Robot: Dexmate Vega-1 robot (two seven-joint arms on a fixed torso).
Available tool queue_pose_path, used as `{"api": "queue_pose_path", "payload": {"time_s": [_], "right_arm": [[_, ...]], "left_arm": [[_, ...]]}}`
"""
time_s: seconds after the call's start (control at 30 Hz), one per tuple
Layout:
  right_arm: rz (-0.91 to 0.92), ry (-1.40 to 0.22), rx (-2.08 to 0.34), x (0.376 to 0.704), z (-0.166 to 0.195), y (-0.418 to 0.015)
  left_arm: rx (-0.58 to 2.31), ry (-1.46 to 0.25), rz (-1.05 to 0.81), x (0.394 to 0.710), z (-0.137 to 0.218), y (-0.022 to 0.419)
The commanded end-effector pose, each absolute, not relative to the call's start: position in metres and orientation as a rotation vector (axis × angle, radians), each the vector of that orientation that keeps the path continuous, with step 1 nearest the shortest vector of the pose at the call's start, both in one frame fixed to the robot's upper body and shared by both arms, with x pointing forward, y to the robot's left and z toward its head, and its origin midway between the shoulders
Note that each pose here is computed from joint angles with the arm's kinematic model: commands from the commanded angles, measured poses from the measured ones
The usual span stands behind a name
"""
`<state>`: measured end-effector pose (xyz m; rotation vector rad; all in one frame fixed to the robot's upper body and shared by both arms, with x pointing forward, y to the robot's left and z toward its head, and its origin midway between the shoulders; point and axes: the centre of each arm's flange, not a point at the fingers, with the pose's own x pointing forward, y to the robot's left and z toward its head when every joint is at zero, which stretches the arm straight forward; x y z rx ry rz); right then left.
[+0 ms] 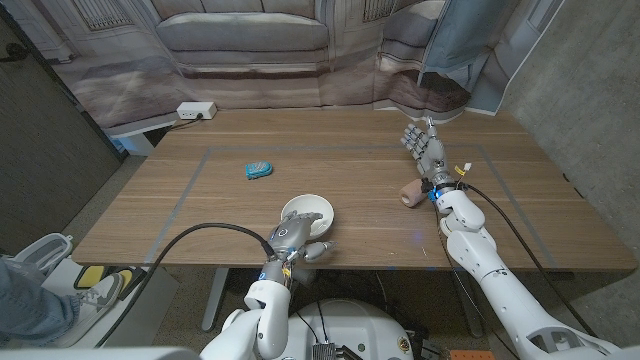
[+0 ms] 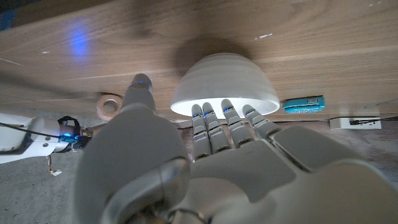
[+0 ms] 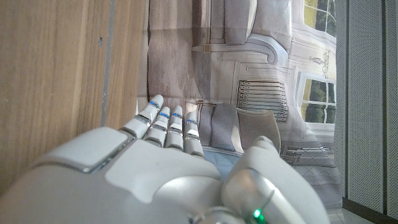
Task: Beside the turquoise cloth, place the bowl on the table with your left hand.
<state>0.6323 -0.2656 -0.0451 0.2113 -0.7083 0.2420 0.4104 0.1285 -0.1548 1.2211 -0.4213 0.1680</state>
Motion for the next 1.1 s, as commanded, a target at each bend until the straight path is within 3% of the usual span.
{"api": "queue_pose_path", "payload": {"time_s": [0.03,1.1], "right_arm": [[0.244,-0.692,0.214,0.636,-0.05,-0.269],[0.246,-0.679,0.225,0.646,-0.052,-0.27]], "left_arm": [[1.218,-0.39,0.157,0.416,-0.16,0.124],[1.261,-0.336,0.203,0.43,-0.152,0.115]]}}
